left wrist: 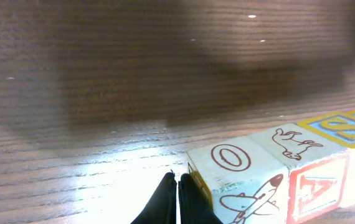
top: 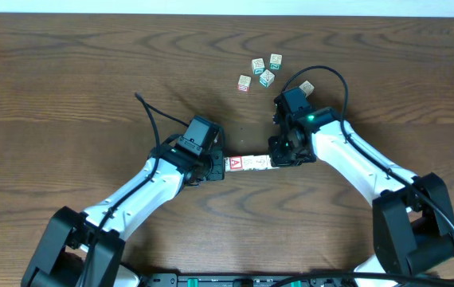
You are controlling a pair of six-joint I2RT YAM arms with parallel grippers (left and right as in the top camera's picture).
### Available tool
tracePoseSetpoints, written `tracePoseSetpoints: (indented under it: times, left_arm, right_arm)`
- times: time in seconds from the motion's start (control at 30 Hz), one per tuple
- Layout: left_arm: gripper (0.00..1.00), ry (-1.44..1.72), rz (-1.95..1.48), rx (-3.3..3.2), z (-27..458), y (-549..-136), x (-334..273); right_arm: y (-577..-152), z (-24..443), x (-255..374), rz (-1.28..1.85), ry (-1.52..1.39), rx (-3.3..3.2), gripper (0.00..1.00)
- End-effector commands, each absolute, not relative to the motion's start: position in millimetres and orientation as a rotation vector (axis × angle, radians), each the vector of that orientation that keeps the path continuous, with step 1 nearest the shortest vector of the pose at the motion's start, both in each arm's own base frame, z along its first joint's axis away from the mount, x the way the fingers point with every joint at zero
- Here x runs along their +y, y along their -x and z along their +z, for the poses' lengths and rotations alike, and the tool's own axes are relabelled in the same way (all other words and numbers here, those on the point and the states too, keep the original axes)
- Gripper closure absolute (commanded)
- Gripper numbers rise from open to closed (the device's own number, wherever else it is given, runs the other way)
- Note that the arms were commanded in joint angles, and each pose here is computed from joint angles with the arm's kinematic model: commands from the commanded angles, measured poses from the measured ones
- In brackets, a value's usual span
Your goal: Lift 5 blocks
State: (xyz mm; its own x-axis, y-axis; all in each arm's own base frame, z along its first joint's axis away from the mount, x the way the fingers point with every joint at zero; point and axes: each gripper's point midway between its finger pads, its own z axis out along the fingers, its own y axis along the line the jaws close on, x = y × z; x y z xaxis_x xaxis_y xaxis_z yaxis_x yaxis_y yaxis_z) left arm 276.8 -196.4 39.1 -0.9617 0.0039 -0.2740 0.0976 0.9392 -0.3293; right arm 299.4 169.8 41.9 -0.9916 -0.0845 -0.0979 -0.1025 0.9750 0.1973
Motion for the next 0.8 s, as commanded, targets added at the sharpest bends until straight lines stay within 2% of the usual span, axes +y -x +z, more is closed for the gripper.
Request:
tracePoseSetpoints:
  times: [0.0, 0.77]
  left_arm:
    - [0.93, -0.316, -0.921, 2.728, 85.3, -256.3, -262.4]
    - [0.93, -0.328, -0.941, 2.677, 101.8, -256.6, -263.4]
  right_arm:
    - [-279.4, 91.9, 248.7, 0.875, 0.325, 2.953, 0.99]
    - [-279.6, 101.5, 248.6, 0.866, 0.327, 2.948, 0.99]
